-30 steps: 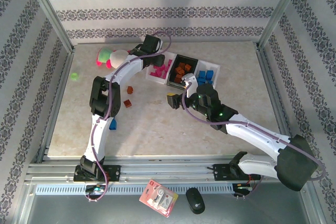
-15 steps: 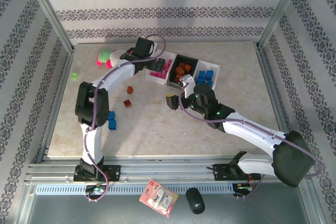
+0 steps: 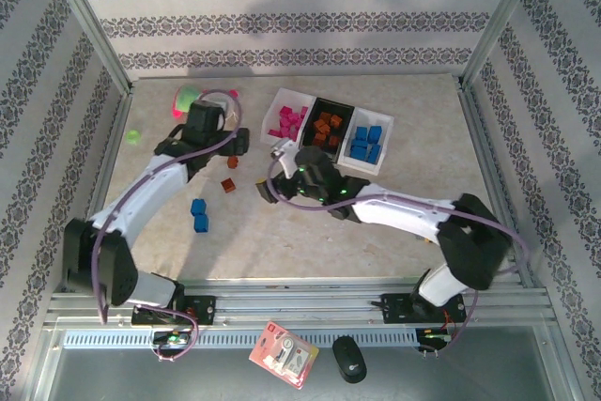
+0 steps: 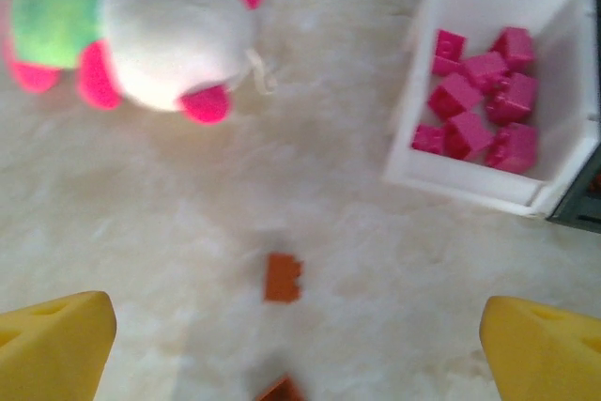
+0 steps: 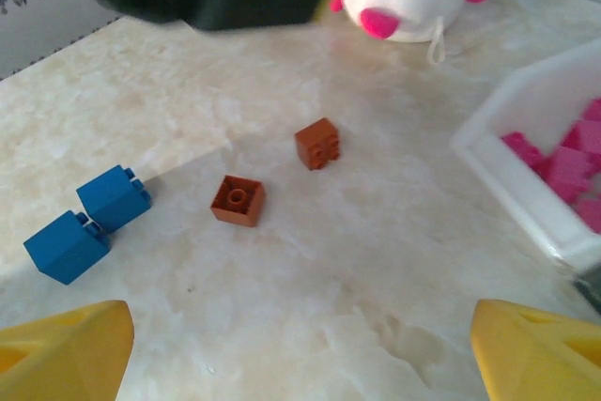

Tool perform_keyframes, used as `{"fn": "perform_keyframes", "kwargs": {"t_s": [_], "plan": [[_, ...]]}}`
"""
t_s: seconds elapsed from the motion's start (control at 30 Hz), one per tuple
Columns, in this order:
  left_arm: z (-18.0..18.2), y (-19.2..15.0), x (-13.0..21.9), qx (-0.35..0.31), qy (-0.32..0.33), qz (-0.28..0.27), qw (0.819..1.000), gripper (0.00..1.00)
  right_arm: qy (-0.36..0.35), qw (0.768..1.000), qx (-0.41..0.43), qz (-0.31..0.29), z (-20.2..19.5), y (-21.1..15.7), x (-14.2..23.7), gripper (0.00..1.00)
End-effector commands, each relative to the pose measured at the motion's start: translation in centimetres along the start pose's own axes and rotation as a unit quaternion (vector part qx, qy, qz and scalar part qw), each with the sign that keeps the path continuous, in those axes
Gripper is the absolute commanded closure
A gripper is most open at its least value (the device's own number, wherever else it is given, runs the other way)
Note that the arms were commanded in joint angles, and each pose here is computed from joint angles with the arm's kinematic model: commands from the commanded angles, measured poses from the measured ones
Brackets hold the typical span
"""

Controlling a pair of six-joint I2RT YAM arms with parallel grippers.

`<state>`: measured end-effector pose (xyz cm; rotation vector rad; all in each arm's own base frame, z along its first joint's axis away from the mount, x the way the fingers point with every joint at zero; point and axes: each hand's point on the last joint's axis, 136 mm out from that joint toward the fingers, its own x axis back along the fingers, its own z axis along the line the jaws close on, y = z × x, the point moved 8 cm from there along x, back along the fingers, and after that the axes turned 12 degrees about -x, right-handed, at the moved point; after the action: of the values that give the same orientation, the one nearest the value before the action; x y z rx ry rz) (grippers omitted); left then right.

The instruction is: Sort the legos into containers by color

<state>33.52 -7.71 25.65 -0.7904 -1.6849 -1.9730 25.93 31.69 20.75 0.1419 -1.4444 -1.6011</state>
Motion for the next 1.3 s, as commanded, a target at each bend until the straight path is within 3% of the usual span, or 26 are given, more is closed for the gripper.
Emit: {"fn": "perform_keyframes", "kwargs": {"t_s": [0.0, 0.27, 0.63, 0.77, 1.1, 1.27], "plan": [[2.3, -1.9, 2.8, 0.058, 0.032, 0.024, 0.997, 0.01, -0.009, 1.000, -0.007, 0.007, 1.4, 0.0, -3.0, 0.09], [5.2, -4.0, 5.8, 0.110, 0.053, 0.043, 0.992, 0.01, -0.038, 0.997, -0.019, 0.066, 3.3, -2.2, -10.6, 0.12], [5.6, -5.1, 5.7, 0.110, 0.056, 0.047, 0.991, 0.01, -0.073, 0.986, -0.031, 0.144, 3.1, -5.4, -17.3, 0.16], [5.5, -5.3, 5.5, 0.112, 0.053, 0.048, 0.991, 0.01, -0.082, 0.984, -0.037, 0.156, 2.9, -5.9, -18.1, 0.27], [5.3, -5.5, 5.2, 0.116, 0.044, 0.048, 0.991, 0.01, -0.083, 0.984, -0.042, 0.154, 3.0, -5.6, -17.9, 0.69], [5.0, -5.6, 4.9, 0.114, 0.026, 0.043, 0.992, 0.01, -0.076, 0.985, -0.050, 0.144, 3.3, -4.8, -16.8, 0.72]]}}
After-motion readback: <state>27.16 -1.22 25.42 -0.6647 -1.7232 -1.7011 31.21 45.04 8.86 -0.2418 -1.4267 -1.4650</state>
